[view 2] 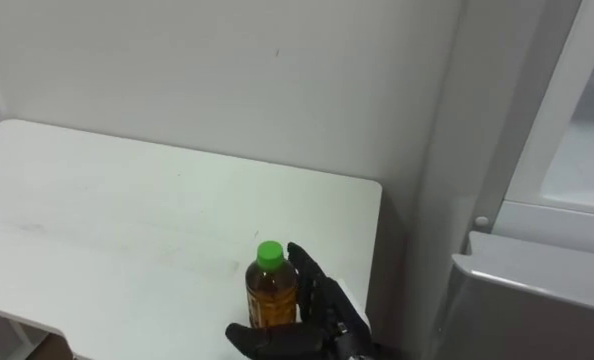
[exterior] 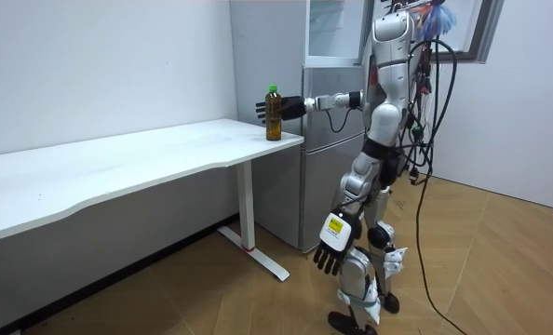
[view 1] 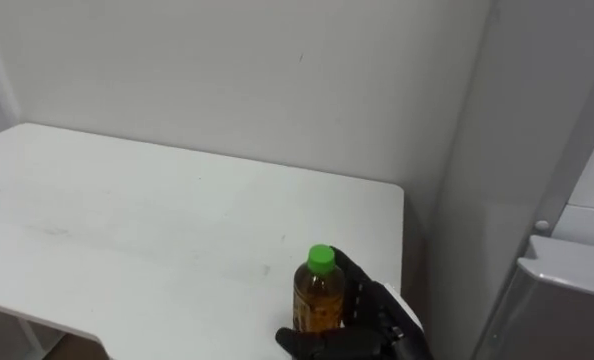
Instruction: Put the bottle in the upper fridge
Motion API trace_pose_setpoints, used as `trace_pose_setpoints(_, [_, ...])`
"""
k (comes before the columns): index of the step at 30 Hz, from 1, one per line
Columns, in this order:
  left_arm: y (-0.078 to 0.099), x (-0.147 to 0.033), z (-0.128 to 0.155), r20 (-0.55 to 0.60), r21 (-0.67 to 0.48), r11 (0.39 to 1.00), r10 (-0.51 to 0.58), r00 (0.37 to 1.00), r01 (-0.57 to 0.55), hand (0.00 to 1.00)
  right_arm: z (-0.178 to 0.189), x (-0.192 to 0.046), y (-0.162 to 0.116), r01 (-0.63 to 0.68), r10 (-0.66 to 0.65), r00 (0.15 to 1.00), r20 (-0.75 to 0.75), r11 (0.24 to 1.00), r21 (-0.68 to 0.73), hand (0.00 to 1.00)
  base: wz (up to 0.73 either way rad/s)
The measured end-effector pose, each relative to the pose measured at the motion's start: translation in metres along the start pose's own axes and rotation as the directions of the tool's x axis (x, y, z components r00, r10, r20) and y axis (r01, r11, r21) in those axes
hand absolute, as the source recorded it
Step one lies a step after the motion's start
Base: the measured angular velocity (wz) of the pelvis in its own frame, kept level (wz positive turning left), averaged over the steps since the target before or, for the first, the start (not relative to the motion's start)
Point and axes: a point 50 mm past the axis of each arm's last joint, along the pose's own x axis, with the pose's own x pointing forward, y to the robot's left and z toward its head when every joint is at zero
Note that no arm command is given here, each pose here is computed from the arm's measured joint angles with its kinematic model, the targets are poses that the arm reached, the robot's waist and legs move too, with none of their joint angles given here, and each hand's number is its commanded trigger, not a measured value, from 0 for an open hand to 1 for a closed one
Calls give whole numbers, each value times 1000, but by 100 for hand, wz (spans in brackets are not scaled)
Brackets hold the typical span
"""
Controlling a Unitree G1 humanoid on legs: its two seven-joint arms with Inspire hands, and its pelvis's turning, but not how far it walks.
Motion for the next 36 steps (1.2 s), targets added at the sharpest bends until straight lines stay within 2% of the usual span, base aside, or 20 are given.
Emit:
trace_pose_setpoints(18, [0, 0, -2, -17, 3, 1000, 1, 1000, -1, 0, -2, 8, -4, 49, -49, 999, -25, 999, 4, 0, 0])
trace_pose_setpoints(19, [0, 0, -2, -19, 3, 1000, 2, 1000, -1, 0, -3, 9, -5, 50, -50, 998, -30, 999, 4, 6, 0])
trace_pose_setpoints(20, [0, 0, -2, -20, 3, 1000, 2, 1000, -2, 0, -4, 9, -5, 52, -52, 998, -34, 999, 3, 40, 0])
trace_pose_setpoints(21, [0, 0, -2, -22, 3, 1000, 2, 1000, -1, 0, -6, 9, -7, 57, -57, 997, -46, 998, 2, 100, 4])
trace_pose_setpoints(36, [0, 0, -2, -28, 11, 1000, 1, 1000, -1, 0, -10, 9, -6, 56, -55, 996, -72, 998, 4, 100, 3])
